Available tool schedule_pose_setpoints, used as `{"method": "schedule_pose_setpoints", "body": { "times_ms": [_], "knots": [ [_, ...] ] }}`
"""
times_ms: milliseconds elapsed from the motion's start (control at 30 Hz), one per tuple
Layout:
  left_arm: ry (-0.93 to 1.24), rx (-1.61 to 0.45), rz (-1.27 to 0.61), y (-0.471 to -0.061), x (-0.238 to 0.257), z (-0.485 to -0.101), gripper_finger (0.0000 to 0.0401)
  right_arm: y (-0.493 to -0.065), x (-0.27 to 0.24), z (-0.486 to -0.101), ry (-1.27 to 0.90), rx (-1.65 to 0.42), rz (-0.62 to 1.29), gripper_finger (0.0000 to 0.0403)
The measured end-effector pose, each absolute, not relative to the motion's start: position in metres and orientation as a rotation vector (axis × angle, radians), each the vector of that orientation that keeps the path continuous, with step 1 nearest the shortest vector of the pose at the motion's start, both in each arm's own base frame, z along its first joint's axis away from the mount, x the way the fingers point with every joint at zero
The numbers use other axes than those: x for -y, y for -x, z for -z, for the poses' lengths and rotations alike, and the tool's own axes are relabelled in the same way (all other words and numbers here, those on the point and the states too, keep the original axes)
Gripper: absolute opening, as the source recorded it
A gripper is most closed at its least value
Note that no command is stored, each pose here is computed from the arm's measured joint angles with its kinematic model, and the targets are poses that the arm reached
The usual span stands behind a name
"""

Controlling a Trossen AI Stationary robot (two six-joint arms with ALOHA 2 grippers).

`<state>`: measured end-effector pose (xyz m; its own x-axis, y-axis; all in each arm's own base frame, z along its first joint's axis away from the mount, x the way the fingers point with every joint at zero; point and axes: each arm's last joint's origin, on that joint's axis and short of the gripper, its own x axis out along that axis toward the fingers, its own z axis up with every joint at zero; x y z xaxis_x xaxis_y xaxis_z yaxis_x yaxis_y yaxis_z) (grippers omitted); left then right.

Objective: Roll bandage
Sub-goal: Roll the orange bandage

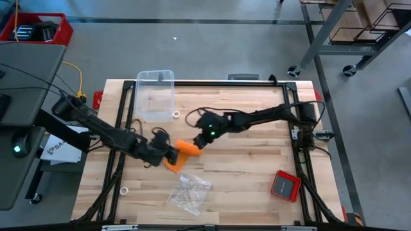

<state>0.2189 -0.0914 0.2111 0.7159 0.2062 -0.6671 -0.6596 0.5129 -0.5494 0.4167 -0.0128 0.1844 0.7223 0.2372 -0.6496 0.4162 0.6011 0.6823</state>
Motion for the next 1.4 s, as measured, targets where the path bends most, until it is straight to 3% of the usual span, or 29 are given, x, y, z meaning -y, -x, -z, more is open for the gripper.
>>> {"method": "schedule_pose_setpoints", "body": {
  "times_ms": [133, 367, 800, 1067, 1400],
  "knots": [
    [0.835, -0.451, -0.603, -0.197, 0.08, -0.235, 0.0, -0.454, 0.003, -0.187, -0.857, -0.843, -0.015, 0.0],
    [0.818, -0.215, -0.618, -0.171, 0.069, -0.267, 0.0, -0.496, -0.001, -0.178, -0.642, -1.028, -0.071, 0.0],
    [0.758, 0.205, -0.625, -0.149, 0.059, -0.325, 0.0, -0.538, -0.001, -0.15, -0.568, -1.02, -0.099, 0.0],
    [0.689, 0.254, -0.655, -0.142, 0.054, -0.338, 0.0, -0.539, 0.005, -0.145, -0.553, -1.023, 0.049, 0.0],
    [0.662, 0.239, -0.677, -0.142, 0.054, -0.335, 0.0, -0.531, 0.052, -0.143, -0.705, -1.025, 0.346, 0.0]
  ]
}}
